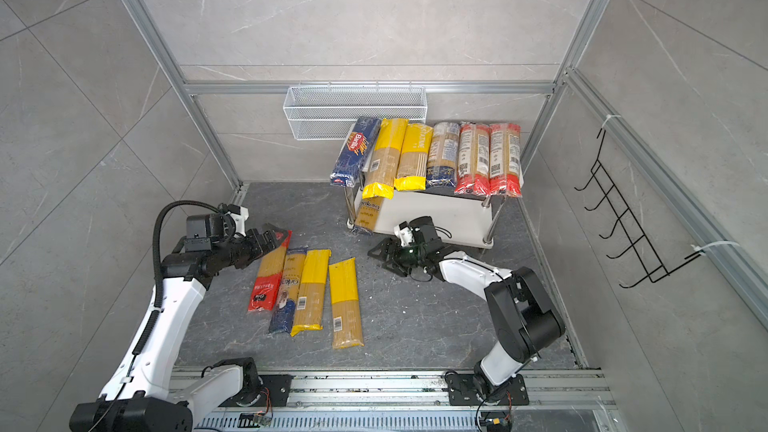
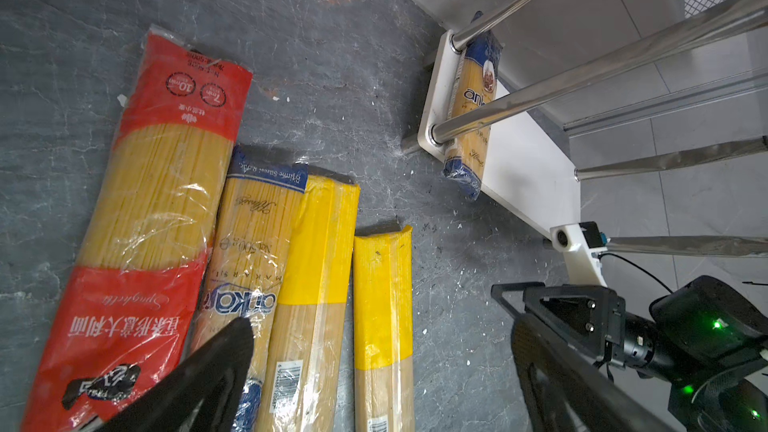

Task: Place and organize the pasta boxes and bags onto the shelf
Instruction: 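Move the right gripper back to the yellow packs on the floor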

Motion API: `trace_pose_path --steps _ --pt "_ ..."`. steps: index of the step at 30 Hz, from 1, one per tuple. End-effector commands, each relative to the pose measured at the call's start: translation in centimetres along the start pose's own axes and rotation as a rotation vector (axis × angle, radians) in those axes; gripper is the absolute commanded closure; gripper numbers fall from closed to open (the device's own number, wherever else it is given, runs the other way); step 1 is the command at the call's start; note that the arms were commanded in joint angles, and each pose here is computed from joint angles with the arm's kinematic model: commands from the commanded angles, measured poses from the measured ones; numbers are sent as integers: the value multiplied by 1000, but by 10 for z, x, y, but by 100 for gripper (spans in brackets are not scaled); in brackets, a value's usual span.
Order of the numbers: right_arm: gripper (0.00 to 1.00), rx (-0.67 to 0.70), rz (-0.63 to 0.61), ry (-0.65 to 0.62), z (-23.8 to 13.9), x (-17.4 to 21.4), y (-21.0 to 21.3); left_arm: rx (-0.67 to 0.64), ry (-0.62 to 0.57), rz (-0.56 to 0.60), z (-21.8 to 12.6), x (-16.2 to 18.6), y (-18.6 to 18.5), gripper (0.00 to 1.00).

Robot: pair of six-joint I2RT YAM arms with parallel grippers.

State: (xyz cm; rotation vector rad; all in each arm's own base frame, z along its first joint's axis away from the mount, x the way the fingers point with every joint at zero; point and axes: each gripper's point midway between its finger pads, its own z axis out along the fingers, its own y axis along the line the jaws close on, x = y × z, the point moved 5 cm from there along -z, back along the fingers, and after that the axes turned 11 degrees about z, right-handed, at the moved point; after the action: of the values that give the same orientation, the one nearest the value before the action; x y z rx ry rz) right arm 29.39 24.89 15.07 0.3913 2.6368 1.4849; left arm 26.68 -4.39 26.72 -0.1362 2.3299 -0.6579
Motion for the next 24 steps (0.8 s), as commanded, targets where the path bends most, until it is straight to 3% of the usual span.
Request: trace_pose_path --steps 1,15,24 --pt "22 128 -86 7 -5 27 -4 65 -20 -28 -5 8 -7 0" --pt "22 494 -323 144 20 88 -11 83 66 -47 -20 72 -3 0" --pt "21 615 -413 209 60 106 -19 76 56 -70 -44 88 -12 0"
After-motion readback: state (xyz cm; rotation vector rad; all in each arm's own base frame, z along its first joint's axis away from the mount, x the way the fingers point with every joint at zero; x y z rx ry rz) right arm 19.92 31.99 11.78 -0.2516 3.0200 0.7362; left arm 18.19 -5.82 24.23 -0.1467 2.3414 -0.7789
